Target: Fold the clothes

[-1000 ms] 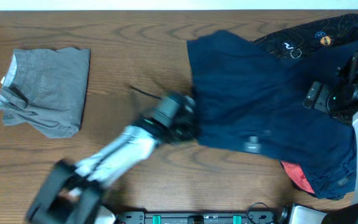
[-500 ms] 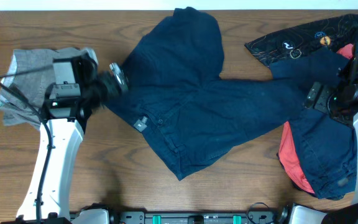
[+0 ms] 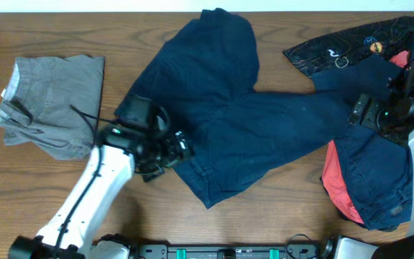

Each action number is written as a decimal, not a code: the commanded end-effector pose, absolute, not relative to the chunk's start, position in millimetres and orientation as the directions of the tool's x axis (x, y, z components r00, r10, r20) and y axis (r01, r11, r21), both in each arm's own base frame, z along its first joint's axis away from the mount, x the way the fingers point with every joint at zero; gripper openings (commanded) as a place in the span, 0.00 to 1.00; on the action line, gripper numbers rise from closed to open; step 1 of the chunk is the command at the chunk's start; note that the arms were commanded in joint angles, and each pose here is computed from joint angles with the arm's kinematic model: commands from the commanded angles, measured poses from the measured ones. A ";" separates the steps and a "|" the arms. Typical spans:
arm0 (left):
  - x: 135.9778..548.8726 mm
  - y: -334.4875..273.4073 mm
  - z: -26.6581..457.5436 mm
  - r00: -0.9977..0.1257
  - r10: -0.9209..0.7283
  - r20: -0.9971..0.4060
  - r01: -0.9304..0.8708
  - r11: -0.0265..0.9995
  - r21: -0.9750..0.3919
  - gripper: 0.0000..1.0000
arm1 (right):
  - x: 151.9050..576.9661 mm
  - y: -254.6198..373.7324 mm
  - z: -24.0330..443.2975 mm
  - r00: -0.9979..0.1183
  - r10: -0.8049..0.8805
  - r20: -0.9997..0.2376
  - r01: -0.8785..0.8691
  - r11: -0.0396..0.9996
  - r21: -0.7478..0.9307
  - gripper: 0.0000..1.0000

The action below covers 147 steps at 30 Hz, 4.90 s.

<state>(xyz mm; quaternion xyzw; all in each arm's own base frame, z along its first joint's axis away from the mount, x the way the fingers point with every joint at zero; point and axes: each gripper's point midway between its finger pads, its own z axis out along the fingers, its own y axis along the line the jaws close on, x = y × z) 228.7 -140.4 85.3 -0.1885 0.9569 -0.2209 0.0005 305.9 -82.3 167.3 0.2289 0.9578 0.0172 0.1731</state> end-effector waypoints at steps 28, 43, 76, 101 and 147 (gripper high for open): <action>216.3 -70.5 16.5 -0.891 -0.454 -0.001 -0.449 0.881 -0.148 0.06 | 291.6 -69.9 165.2 -0.859 0.440 -0.263 0.415 0.898 0.145 0.99; 178.6 -41.5 58.0 -0.726 -0.616 0.306 -0.677 0.719 -0.159 0.81 | 222.3 38.2 77.0 -0.933 0.342 0.114 0.360 0.877 0.317 0.99; 191.7 -29.2 -12.9 -0.740 -0.670 0.058 -0.671 0.731 -0.124 0.50 | 213.8 64.4 -6.2 -0.794 0.608 0.027 0.599 0.774 0.202 0.52; 181.9 -32.4 157.6 -0.870 -0.469 -0.152 -0.423 0.869 -0.257 0.06 | 291.0 1.1 175.8 -0.737 0.572 -0.360 0.460 0.815 0.352 0.01; 349.1 29.1 83.8 -0.671 -0.657 -0.344 -0.682 0.729 -0.061 0.06 | 505.7 156.7 155.2 -0.662 0.028 -0.749 -0.272 0.922 0.275 0.01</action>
